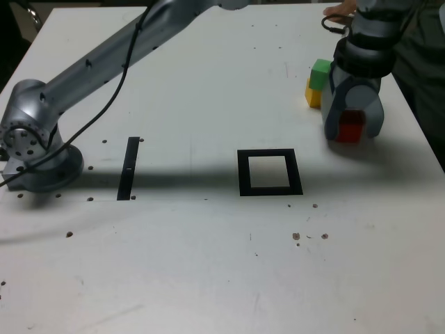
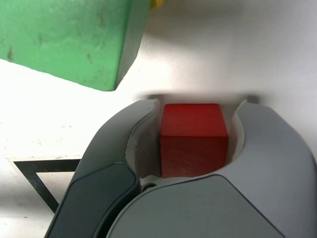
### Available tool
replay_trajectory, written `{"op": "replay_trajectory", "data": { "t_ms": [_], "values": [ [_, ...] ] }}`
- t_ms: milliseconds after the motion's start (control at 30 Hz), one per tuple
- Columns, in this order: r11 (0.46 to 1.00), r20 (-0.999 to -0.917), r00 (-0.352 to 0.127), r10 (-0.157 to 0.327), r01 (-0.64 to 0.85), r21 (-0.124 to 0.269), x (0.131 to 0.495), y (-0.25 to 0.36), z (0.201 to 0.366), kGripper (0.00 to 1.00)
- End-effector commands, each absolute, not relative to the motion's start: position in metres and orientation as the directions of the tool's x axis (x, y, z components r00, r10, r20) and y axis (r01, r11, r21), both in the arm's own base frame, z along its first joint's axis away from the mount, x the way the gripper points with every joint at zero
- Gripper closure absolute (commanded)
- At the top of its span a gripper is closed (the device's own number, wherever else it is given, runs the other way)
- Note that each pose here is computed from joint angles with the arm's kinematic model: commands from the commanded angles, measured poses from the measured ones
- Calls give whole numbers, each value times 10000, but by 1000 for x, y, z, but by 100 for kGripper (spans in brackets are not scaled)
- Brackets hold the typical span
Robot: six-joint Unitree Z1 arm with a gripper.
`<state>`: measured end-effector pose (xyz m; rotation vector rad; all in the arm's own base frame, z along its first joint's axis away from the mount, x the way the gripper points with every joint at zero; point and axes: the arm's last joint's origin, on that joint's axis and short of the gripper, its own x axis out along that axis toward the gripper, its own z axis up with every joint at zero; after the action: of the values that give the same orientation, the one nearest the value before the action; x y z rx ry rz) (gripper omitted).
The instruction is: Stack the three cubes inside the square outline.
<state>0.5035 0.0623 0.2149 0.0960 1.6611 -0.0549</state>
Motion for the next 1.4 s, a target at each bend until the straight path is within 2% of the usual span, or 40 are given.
{"op": "replay_trajectory", "data": {
  "t_ms": [0, 100, 333, 600, 767, 1067, 1367],
  "values": [
    [9948, -9947, -990, 286, 998, 186, 502, 61, 217, 77],
    [9943, -9949, -960, 311, 1046, 210, 500, 58, 221, 77],
    [9932, -9947, -980, 310, 1151, 196, 488, 47, 241, 78],
    [9959, -9912, -1313, 147, 901, 28, 454, 35, 266, 78],
    [9973, -9911, -1332, 82, 737, -17, 427, 30, 275, 78],
    [9985, -9958, -887, -242, 467, -284, 381, 20, 272, 78],
    [9981, -9951, -921, -360, 474, -405, 351, 11, 262, 78]
  ]
}}
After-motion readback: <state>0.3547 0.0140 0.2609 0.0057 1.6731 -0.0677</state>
